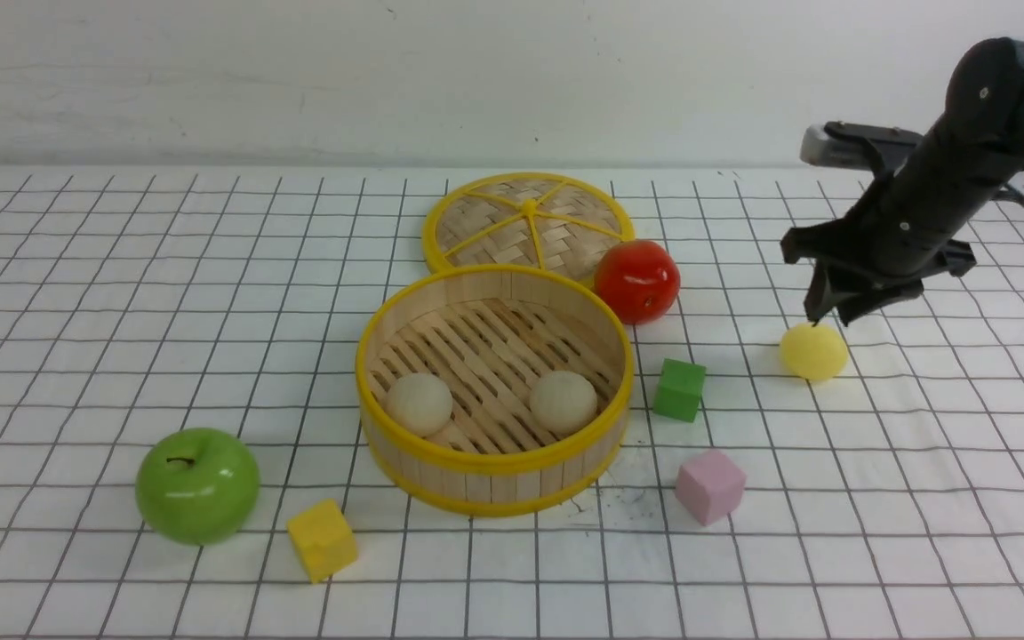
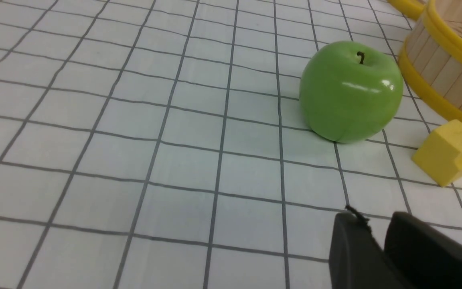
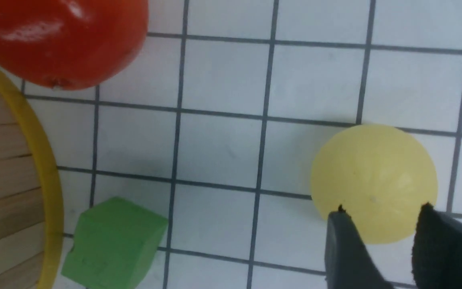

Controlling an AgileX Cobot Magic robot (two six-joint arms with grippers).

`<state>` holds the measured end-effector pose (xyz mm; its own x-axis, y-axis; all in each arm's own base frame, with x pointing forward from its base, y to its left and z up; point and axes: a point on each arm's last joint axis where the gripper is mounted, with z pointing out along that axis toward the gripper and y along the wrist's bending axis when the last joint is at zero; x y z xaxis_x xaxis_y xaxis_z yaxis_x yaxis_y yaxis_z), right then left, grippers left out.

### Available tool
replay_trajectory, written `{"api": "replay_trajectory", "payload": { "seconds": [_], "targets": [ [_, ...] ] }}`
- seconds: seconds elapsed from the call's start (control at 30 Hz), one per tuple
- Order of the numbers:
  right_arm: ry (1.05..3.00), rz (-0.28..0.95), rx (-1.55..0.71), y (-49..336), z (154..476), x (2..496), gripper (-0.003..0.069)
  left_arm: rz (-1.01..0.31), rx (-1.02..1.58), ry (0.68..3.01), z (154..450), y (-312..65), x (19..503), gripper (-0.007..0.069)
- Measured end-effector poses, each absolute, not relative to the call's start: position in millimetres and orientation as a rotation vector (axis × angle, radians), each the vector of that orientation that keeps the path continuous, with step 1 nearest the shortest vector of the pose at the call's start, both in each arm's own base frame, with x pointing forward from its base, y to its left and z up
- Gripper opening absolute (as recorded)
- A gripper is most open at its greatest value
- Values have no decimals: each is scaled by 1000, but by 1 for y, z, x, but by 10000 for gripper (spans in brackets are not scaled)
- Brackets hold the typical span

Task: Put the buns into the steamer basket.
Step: Use the right arm to grab a steamed stuffed bun

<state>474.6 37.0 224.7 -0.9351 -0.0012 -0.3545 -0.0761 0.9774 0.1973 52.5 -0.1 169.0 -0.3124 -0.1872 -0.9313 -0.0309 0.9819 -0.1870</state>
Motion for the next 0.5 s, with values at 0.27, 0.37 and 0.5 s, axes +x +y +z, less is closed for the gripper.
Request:
{"api": "replay_trajectory", "payload": {
  "seconds": [0.27, 0.37, 0.5],
  "targets": [
    [2798, 293, -19, 32, 199, 482, 248, -157, -158, 1885, 169, 0, 52, 130],
    [2798, 286, -6, 28, 195, 484, 246, -157, -158, 1885, 169, 0, 52, 133],
    [2793, 289, 2, 28, 193, 484, 225, -157, -158, 1885, 169, 0, 52, 137]
  ]
}}
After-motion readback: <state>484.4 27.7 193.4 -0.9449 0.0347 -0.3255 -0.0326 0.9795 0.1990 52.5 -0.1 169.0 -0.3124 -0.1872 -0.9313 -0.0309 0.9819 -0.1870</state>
